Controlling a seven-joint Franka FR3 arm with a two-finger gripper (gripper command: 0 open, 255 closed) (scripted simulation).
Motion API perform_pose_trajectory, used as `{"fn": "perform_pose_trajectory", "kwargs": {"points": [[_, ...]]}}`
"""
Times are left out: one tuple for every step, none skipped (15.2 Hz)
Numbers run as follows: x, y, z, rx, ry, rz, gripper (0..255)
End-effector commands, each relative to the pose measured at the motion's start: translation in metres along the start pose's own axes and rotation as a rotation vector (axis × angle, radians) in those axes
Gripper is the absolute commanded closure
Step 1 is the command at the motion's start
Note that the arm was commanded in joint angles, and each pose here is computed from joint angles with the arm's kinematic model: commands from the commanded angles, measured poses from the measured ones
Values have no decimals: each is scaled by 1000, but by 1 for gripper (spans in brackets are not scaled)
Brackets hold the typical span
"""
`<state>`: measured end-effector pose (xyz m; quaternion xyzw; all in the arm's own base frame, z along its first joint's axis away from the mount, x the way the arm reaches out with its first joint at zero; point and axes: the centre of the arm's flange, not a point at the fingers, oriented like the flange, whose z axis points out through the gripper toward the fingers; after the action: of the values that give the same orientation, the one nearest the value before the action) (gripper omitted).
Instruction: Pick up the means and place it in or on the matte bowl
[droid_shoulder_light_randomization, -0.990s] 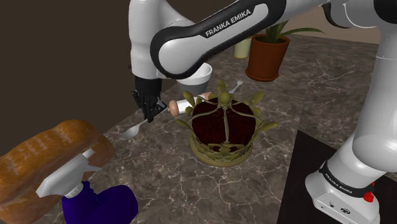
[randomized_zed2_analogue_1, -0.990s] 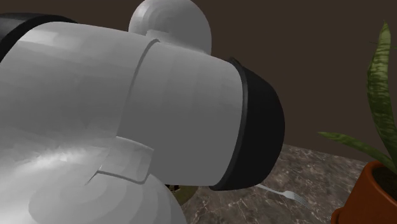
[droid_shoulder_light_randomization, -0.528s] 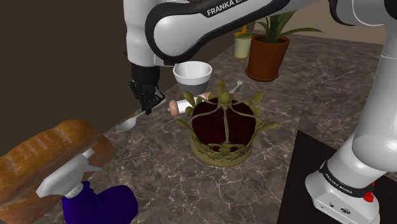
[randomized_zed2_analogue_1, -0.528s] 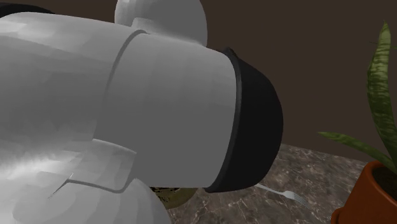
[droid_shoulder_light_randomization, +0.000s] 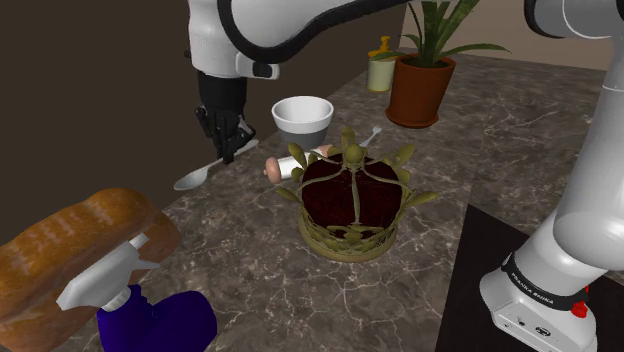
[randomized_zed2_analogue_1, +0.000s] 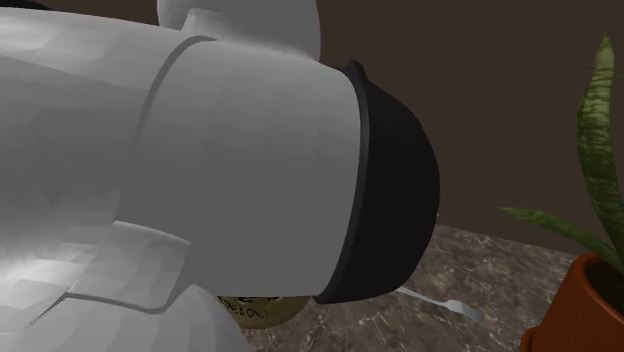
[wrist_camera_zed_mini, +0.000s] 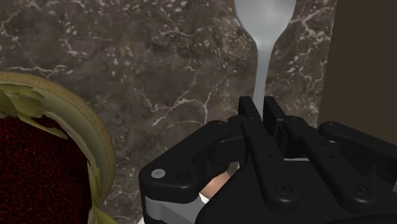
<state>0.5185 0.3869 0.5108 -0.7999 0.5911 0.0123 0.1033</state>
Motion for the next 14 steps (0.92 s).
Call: {"fn": "perform_pose_trajectory", "kwargs": {"points": [[-1,-2,-10,0,0,0,255],[-2,-3,-15,0,0,0,255],[-2,-4,-20,0,0,0,255],[-3,-4,-26,0,0,0,255],[-4,-5,-31,0,0,0,255],[-5,-6,-36,0,0,0,255],[-5,-7,-41,0,0,0,255],[-5,-7,-41,0,0,0,255],[7,-9,-43,0,0,0,255],[20,-10,-45,0,0,0,255],[33,-12,-47,0,0,0,255],[46,-14,-49,0,0,0,255],[59,-15,-51,0,0,0,255],[72,-17,-53,0,0,0,255]]}}
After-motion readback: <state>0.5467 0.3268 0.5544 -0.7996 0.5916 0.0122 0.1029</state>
